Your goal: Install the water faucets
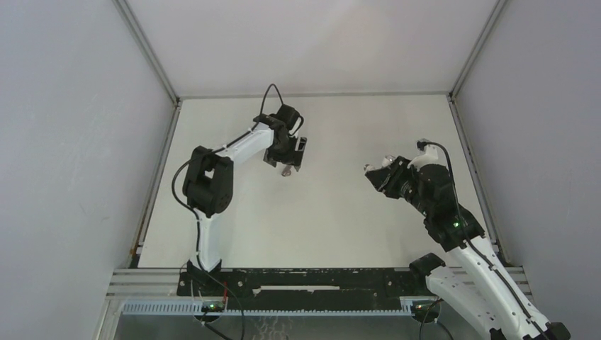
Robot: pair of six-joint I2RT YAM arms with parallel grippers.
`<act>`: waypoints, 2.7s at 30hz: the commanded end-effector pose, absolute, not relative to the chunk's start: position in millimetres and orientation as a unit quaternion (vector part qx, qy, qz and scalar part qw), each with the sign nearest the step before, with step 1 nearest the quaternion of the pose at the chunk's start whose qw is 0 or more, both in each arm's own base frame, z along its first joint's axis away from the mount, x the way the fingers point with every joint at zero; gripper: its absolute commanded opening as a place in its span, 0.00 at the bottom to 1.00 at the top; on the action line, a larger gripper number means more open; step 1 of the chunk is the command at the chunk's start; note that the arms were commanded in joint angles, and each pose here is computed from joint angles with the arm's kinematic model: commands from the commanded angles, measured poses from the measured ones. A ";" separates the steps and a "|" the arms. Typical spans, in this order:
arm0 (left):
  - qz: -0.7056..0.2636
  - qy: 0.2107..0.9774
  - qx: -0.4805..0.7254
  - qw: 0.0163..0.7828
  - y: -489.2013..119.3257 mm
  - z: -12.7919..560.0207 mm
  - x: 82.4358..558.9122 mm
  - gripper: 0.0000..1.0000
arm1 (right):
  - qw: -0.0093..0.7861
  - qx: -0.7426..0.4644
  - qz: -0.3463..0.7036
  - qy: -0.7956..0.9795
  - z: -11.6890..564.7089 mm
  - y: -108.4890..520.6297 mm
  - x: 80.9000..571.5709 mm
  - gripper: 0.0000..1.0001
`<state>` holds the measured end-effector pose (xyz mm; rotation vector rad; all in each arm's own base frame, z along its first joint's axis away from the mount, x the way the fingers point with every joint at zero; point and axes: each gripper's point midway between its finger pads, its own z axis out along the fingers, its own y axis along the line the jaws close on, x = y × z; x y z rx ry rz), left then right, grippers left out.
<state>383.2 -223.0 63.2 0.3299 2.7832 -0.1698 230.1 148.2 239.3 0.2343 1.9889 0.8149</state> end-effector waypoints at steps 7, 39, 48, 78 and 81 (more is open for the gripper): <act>-0.047 0.971 0.172 0.161 -229.6 50.0 383.6 0.49 | 0.475 0.087 0.342 0.806 263.2 153.8 235.2 0.00; -0.088 0.970 0.151 0.169 -240.2 55.5 398.3 0.00 | 0.470 0.069 0.355 0.805 259.3 163.7 238.8 0.00; -0.374 0.880 0.178 0.233 -284.0 225.2 334.7 0.00 | 0.526 -0.065 0.425 0.734 276.3 198.8 224.5 0.00; -0.657 0.734 0.172 -0.007 -254.1 317.5 134.5 0.00 | 0.725 -0.477 0.256 0.426 303.4 264.2 117.4 0.00; -0.663 0.724 0.190 -0.018 -253.1 320.5 120.0 0.00 | 0.736 -0.501 0.222 0.398 302.3 268.2 108.7 0.00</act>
